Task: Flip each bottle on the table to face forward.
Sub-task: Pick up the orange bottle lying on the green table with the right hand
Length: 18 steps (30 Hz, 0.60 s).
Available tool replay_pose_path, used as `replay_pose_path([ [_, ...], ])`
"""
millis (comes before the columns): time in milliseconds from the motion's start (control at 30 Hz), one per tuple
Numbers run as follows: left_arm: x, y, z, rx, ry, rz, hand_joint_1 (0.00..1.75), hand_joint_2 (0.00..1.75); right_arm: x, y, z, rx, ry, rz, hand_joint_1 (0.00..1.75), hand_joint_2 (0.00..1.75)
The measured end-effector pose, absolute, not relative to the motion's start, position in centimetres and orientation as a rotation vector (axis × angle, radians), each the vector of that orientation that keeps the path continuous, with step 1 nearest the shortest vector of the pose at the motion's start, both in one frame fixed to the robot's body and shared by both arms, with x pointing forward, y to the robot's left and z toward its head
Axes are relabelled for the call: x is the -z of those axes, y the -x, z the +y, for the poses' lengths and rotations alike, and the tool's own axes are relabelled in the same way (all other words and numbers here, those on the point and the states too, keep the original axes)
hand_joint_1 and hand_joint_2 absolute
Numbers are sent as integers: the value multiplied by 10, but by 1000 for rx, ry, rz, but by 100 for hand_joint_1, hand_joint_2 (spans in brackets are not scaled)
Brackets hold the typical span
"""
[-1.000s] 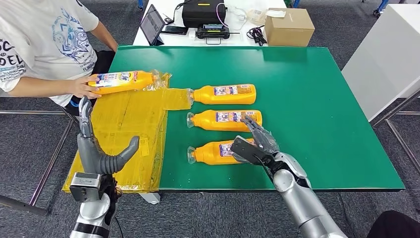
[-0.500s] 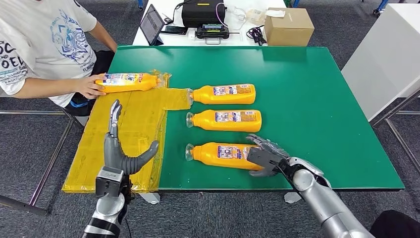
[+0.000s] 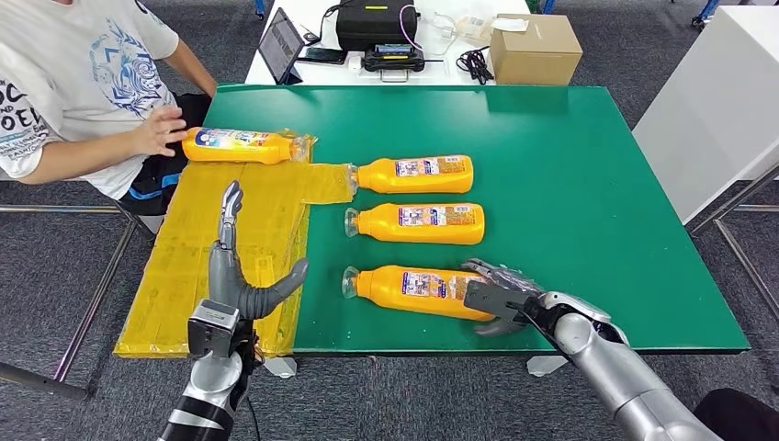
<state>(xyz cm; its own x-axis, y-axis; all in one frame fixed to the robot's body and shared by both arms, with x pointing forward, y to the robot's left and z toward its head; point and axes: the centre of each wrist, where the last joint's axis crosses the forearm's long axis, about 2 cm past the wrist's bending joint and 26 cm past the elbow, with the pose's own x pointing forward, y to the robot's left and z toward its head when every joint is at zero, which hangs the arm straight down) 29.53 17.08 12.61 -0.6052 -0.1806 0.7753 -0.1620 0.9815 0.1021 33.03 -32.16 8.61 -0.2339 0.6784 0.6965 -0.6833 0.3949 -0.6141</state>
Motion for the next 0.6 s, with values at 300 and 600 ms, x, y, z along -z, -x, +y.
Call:
replay_pose_path([
  [300, -124, -295, 167, 29, -218, -2217, 0, 175, -84, -331, -310, -1310, 29, -1281, 41, 175],
  [600, -119, -294, 163, 44, -176, -2196, 0, 175, -74, -326, -294, -1316, 93, -1303, 175, 175],
])
